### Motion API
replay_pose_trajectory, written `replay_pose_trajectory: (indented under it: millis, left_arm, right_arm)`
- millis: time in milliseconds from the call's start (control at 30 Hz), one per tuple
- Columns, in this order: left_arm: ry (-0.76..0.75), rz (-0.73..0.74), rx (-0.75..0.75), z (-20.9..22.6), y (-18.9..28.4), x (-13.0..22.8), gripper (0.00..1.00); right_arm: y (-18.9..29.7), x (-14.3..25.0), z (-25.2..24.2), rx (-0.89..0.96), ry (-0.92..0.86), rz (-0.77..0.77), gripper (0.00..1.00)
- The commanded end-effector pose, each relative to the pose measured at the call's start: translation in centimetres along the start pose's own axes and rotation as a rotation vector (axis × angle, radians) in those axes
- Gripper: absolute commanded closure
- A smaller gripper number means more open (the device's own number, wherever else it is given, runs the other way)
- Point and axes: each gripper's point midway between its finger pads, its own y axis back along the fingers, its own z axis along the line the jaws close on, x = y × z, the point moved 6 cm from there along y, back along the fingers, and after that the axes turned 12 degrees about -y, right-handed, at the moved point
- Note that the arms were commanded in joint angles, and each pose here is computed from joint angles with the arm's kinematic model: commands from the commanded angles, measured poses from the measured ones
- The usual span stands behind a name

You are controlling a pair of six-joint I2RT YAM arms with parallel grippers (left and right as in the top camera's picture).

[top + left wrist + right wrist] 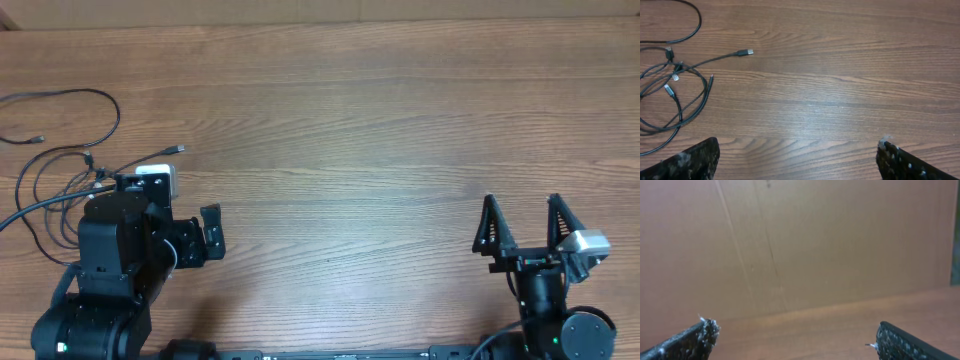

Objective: Untangle cables

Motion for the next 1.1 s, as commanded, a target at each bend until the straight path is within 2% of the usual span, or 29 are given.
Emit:
replay_pose_trajectory:
  millis: [0, 367, 667, 900, 1067]
  left_arm:
    - [0.002, 0.007, -0.011, 0.1, -0.2, 0.1, 0.01]
    - [0.002, 0.007, -0.011, 0.1, -0.2, 0.1, 0.0]
    - [0.002, 0.007, -0.011, 0.1, -0.2, 0.1, 0.0]
    - [0.002, 0.007, -0.011, 0.1, -0.2, 0.1, 0.0]
    - [0.002, 0.007, -0.011, 0.1, -0.2, 0.1, 0.0]
  right_arm:
    - [-0.5, 1.0, -0.4, -0.015, 0.01, -0.016, 0.0]
    - [-1.6, 3.2, -1.6, -0.048, 0.011, -0.108, 0.0]
    - [-2.1, 6.4, -3.2, -0.015, 0.01, -0.056, 0.0]
    - [-2.1, 6.9, -3.8, 0.027, 0.036, -0.033, 0.0]
    - [-2.1, 8.3, -4.4, 0.061, 0.037, 0.045, 0.0]
